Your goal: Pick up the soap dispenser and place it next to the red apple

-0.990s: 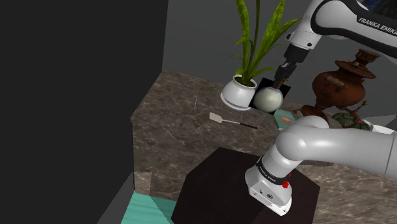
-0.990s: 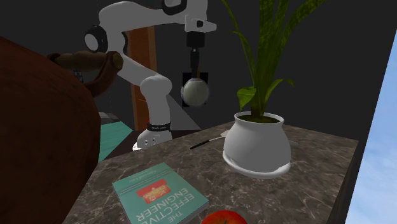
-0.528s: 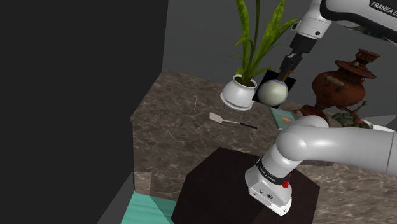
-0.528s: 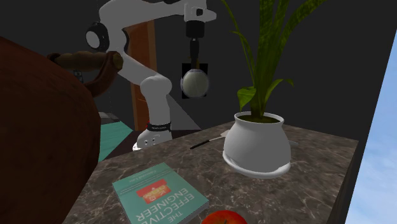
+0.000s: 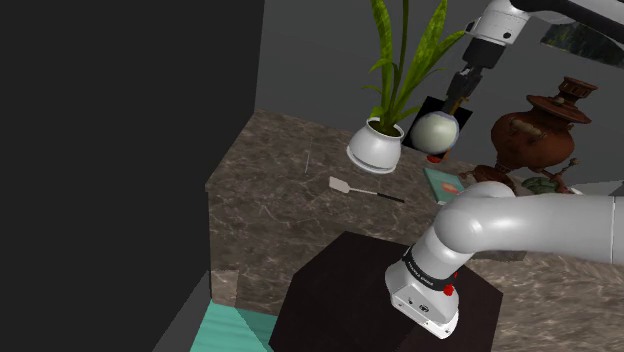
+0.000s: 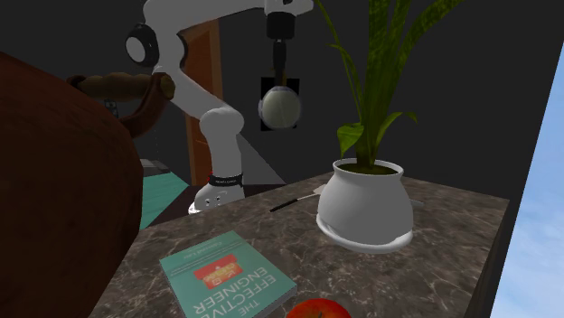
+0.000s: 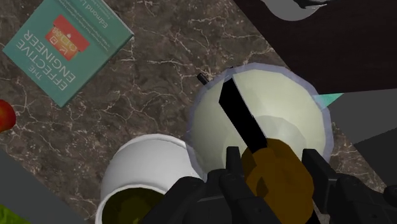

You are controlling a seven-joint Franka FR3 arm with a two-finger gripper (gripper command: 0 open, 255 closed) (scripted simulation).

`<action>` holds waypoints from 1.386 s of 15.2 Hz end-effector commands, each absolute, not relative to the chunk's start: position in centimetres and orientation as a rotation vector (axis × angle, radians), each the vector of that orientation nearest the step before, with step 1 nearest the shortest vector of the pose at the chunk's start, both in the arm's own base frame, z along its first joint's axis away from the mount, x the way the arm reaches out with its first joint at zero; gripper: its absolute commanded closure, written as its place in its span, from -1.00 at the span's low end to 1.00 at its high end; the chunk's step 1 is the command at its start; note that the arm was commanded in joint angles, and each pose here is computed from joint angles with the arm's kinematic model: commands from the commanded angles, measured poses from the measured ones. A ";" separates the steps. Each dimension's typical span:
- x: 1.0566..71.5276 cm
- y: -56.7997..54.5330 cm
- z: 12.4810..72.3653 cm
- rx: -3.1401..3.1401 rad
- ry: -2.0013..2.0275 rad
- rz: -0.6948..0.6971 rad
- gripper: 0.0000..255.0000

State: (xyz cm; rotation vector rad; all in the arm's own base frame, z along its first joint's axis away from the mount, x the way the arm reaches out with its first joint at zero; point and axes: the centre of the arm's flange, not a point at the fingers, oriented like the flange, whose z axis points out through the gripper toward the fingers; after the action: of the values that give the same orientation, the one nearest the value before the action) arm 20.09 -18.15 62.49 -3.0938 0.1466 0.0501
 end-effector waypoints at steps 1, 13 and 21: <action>20.7 -20.5 62.5 -3.095 0.146 0.050 1.00; 24.7 -35.8 62.6 -3.095 0.146 0.050 1.00; 27.4 -46.0 62.6 -3.095 0.146 0.050 1.00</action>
State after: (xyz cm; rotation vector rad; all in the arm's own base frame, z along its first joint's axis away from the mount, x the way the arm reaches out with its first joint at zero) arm 27.04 -44.88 62.45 -3.0899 0.1536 0.0518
